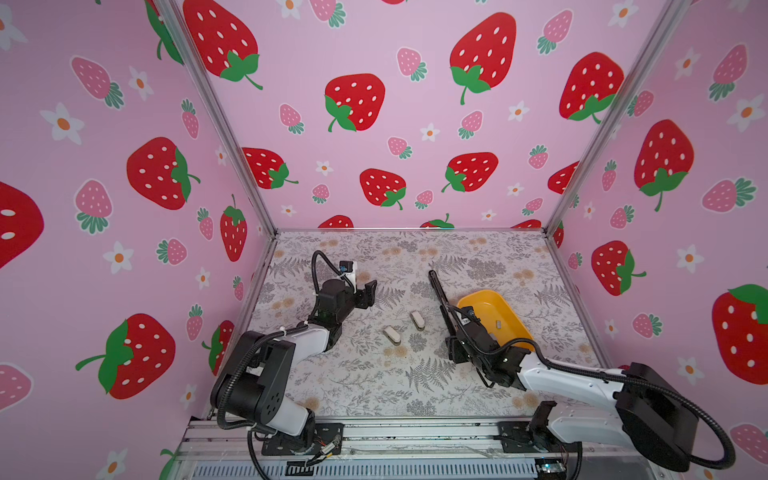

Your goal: Load the staples into the stapler

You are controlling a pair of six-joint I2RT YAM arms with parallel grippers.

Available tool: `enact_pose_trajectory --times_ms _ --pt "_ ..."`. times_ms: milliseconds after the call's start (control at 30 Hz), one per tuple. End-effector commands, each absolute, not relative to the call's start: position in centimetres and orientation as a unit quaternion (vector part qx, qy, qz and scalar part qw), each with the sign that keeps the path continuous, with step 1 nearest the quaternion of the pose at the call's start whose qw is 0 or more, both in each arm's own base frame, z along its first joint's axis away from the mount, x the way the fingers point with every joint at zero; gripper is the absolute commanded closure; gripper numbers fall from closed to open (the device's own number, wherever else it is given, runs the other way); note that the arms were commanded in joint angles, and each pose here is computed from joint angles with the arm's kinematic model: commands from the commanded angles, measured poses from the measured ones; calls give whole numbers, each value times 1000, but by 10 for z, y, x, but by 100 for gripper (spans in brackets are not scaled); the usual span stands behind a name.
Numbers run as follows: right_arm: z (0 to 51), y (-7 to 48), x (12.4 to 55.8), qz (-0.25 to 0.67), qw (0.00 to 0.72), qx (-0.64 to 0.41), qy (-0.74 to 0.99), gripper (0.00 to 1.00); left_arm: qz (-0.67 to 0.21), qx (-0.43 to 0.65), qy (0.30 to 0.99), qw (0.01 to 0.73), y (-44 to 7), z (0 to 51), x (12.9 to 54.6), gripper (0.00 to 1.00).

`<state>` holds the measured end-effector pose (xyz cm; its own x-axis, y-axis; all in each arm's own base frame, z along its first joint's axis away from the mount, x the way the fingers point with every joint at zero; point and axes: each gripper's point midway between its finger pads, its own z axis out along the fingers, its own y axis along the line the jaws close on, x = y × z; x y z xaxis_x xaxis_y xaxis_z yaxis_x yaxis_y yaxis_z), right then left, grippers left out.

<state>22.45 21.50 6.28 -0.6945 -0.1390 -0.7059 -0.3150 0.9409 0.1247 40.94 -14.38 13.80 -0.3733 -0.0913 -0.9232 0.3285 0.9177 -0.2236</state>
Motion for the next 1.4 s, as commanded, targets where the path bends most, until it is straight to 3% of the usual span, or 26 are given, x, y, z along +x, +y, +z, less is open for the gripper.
enact_pose_trajectory --times_ms 0,367,533,1067,1367 --pt "54 197 220 89 366 -109 920 30 -188 96 797 566 -156 152 414 23" --pt "52 206 232 65 378 -132 914 21 -197 136 798 553 -185 154 410 23" --pt "49 216 241 60 382 -139 912 23 -218 155 807 527 -208 153 414 23" --pt "49 232 267 40 400 -139 905 75 -274 111 859 419 -245 120 451 24" --pt "56 251 265 108 414 -132 894 87 -342 82 872 342 -291 101 464 24"
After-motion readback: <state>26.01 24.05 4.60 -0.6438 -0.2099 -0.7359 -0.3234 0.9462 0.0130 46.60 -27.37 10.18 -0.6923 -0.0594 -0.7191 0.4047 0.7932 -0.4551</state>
